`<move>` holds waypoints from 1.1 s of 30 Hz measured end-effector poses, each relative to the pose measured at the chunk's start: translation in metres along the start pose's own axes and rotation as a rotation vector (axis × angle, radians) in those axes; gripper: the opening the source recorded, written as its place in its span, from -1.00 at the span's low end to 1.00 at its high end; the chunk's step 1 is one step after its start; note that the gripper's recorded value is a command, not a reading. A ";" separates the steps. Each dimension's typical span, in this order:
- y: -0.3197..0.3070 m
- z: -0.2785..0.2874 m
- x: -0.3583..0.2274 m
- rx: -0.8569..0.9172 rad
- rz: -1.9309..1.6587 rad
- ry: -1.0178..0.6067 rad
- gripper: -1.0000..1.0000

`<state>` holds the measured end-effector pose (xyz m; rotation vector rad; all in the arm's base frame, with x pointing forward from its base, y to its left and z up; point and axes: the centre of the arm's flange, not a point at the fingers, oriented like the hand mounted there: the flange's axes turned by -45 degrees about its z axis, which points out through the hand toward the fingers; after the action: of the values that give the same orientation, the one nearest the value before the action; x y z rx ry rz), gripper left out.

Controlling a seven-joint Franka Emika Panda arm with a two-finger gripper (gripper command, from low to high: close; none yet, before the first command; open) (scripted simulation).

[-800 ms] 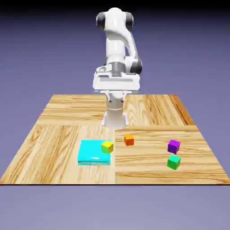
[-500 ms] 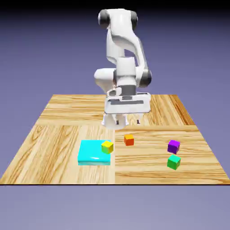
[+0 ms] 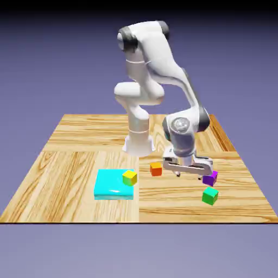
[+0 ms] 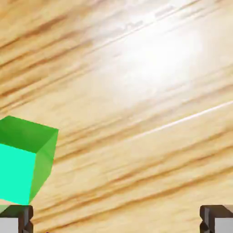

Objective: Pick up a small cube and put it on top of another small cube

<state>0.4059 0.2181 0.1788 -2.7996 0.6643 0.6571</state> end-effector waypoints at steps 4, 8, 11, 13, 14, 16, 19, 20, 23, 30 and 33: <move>-0.027 0.039 -0.026 -0.013 0.087 -0.217 0.00; -0.035 0.064 -0.035 -0.017 0.111 -0.283 0.00; -0.033 0.113 -0.039 -0.019 0.111 -0.283 0.00; -0.033 0.114 -0.040 -0.019 0.111 -0.282 -1.00; -0.033 0.114 -0.039 -0.018 0.112 -0.283 -1.00; -0.035 0.081 -0.036 -0.015 0.111 -0.284 -1.00; -0.034 0.041 -0.030 0.021 0.159 -0.278 -1.00; -0.034 0.034 -0.025 0.062 0.211 -0.272 -1.00; -0.029 0.010 -0.009 0.181 0.369 -0.258 -1.00; -0.006 -0.043 0.027 0.432 0.728 -0.235 -1.00; -0.015 -0.022 0.030 0.437 0.726 -0.237 -1.00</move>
<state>0.4450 0.2139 0.1860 -2.0054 1.5665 0.8102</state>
